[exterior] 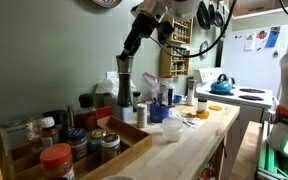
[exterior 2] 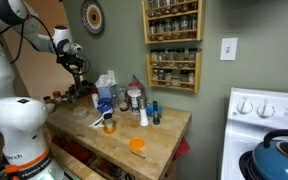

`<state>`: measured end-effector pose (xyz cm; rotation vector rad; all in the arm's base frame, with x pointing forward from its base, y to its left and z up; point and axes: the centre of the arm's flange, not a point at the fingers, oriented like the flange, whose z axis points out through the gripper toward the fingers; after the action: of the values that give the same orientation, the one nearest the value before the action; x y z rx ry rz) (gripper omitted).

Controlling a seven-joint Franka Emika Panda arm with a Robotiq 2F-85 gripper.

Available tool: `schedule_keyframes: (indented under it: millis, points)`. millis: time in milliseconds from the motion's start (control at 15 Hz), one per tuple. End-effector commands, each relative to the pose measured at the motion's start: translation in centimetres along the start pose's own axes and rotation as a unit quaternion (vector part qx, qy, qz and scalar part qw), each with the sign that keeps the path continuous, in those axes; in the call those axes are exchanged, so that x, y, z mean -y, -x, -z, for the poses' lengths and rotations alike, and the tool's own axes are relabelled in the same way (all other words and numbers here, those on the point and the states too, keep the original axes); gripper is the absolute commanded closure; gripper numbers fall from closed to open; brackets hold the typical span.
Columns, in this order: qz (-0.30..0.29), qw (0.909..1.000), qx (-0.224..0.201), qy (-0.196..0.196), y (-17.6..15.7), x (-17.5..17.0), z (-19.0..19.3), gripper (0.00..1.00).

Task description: Remove the silver object from the wooden tray

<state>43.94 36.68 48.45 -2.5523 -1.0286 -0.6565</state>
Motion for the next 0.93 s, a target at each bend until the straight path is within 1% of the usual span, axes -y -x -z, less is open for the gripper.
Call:
schedule_keyframes:
  millis: [0, 133, 200, 400, 600, 667, 733, 867]
  points:
    - [-0.055, 0.9962, -0.020, 0.064, 0.8, -3.2, 3.3, 0.54]
    - [-0.091, 0.9912, -0.026, 0.092, 1.5, -5.6, 4.5, 0.54]
    - [-0.109, 0.9886, -0.029, 0.100, 2.0, -6.6, 5.1, 0.54]
    - [-0.157, 0.9790, -0.015, 0.129, 3.9, -9.0, 6.5, 0.54]
    - [-0.192, 0.9705, -0.004, 0.146, 5.9, -10.6, 5.4, 0.54]
    - [-0.201, 0.9665, 0.000, 0.159, 6.3, -11.1, 5.0, 0.54]
    - [-0.183, 0.9735, -0.002, 0.137, 5.1, -11.3, 4.7, 0.29]
    - [-0.195, 0.9699, 0.007, 0.145, 6.0, -11.9, 4.2, 0.29]
